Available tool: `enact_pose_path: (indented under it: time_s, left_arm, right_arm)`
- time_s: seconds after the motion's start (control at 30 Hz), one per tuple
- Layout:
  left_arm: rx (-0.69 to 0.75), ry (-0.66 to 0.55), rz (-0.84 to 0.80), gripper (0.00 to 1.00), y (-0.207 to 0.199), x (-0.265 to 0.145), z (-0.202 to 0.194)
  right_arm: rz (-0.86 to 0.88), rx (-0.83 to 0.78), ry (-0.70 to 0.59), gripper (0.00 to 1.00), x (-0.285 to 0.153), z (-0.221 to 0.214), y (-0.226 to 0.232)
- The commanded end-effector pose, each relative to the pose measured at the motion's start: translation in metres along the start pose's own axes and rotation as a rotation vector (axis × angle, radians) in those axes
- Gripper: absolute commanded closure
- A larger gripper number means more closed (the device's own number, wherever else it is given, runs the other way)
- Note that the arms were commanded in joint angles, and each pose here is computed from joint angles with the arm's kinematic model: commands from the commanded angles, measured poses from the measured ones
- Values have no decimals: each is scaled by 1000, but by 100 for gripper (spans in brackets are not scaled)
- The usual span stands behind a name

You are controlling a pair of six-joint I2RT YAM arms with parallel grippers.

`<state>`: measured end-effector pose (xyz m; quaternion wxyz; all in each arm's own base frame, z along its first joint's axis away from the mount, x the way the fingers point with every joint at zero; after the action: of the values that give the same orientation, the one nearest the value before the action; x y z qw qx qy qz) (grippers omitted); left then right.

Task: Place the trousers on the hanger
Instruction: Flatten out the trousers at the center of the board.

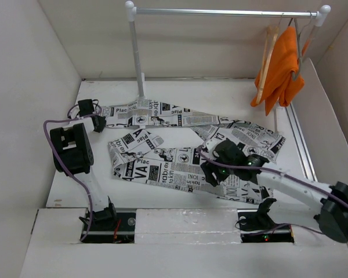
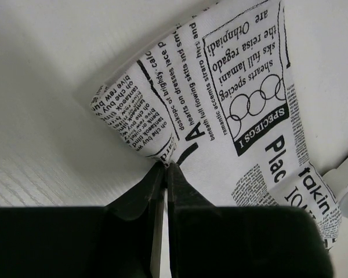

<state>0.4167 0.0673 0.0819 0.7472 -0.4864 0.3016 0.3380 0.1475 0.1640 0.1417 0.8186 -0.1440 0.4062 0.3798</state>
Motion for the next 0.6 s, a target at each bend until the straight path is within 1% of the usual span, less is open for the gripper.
enact_pose_path:
  time_s: [0.0, 0.07, 0.1, 0.2, 0.23, 0.27, 0.3, 0.33, 0.37, 0.4, 0.43, 0.47, 0.5, 0.53, 0.57]
  left_arm:
    - [22, 14, 14, 100, 9, -7, 0]
    - [36, -22, -27, 100, 0, -26, 8]
    - [39, -45, -61, 100, -7, -43, 13]
    - [62, -77, -114, 100, -12, -72, 19]
    - [61, -108, -175, 100, -22, -96, 26]
    - [64, -115, -192, 100, -24, -108, 28]
    - [63, -142, -240, 100, -29, -131, 32]
    - [63, -150, -261, 100, -31, -142, 34]
    - [65, -173, -295, 100, -33, -164, 37]
    - [65, -173, -295, 100, -33, -164, 37]
    - [65, -199, -343, 100, -38, -185, 41]
    - [70, -209, -354, 100, -38, -195, 42]
    - [82, -236, -386, 100, -46, -210, 49]
    - [89, -245, -395, 100, -51, -216, 52]
    - [97, -247, -381, 100, -53, -219, 55]
  right_arm:
    - [20, -37, -91, 29, 23, 32, 12]
    - [46, -86, -64, 29, 37, 32, 22]
    - [55, -105, -20, 30, 51, 28, 25]
    - [98, -201, 25, 32, 68, 26, 45]
    - [84, -203, 65, 34, 76, 19, 48]
    - [63, -212, 85, 41, 80, 13, 49]
    - [72, -225, 91, 49, 84, 9, 54]
    - [79, -228, 113, 59, 88, 2, 56]
    - [112, -227, 141, 93, 89, -10, 62]
    - [116, -234, 153, 93, 90, -16, 64]
    - [140, -243, 174, 98, 88, -24, 68]
    - [184, -249, 187, 100, 82, -28, 74]
    - [199, -260, 230, 100, 75, -41, 77]
    - [235, -289, 243, 100, 67, -49, 88]
    - [252, -299, 222, 100, 56, -49, 92]
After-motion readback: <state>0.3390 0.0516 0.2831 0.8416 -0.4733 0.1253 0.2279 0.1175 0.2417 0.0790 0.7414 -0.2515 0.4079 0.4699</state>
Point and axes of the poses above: each gripper's point midway between its finger pads, its own x axis out along the fingers, its own y axis along the line the jaws close on, z = x × y, the point moved 7 cm from there along -x, back along the fingers, and after that the axes turned 5 degrees about -x, right-handed, at the moved point
